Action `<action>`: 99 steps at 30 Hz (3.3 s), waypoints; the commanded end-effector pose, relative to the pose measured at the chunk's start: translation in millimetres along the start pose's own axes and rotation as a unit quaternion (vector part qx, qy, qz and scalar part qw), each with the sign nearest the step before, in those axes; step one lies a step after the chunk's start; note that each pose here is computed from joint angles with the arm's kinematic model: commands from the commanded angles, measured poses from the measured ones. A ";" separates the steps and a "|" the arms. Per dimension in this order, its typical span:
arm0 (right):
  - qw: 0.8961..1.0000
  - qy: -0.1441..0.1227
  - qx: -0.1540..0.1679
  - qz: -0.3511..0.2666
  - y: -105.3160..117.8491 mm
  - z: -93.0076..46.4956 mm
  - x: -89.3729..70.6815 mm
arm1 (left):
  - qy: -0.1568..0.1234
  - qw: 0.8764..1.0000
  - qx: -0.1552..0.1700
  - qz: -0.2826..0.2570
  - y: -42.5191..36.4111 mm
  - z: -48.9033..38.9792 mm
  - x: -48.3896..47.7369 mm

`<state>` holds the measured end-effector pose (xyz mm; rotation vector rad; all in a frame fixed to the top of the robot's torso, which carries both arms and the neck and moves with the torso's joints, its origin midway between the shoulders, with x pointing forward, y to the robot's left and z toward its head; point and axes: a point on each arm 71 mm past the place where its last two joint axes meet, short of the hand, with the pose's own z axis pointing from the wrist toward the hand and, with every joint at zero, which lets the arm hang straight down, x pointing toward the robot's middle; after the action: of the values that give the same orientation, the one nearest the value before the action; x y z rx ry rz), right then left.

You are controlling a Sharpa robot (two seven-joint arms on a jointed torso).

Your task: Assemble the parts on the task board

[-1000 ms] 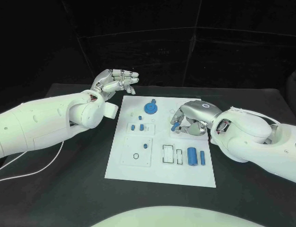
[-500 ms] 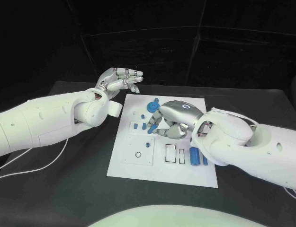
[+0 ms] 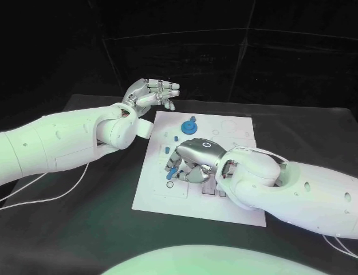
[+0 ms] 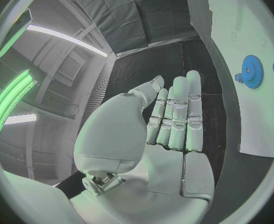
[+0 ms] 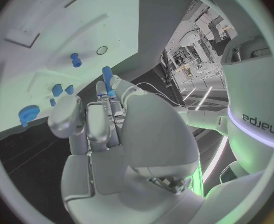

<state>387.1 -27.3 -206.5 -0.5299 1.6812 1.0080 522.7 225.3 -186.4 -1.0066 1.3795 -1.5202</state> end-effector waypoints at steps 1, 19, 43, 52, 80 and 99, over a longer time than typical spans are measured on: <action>0.999 0.023 -0.010 -0.019 1.7 2.1 5.9 | 0.003 1.000 0.004 -0.003 -1.6 0.9 0.9; 0.998 0.050 0.006 -0.042 -2.0 8.7 20.3 | 0.004 1.000 0.003 -0.003 -1.1 2.0 1.8; 0.996 0.059 0.004 -0.064 4.0 15.8 25.5 | 0.005 1.000 0.002 -0.003 -0.7 2.5 2.1; 0.997 0.054 -0.007 -0.054 6.9 15.5 29.5 | 0.005 1.000 0.001 -0.003 -0.7 2.4 2.0; 0.999 -0.018 -0.018 -0.041 6.1 7.5 18.7 | 0.003 1.000 -0.002 -0.002 0.0 2.6 -0.8; 0.974 -0.030 0.166 0.154 -60.0 -101.0 -20.0 | -0.009 1.000 -0.002 0.004 1.0 -2.1 -10.6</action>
<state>382.1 -140.9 -197.3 -0.2075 1.7728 0.9220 524.2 235.8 -189.5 -1.0191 1.3817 -1.4917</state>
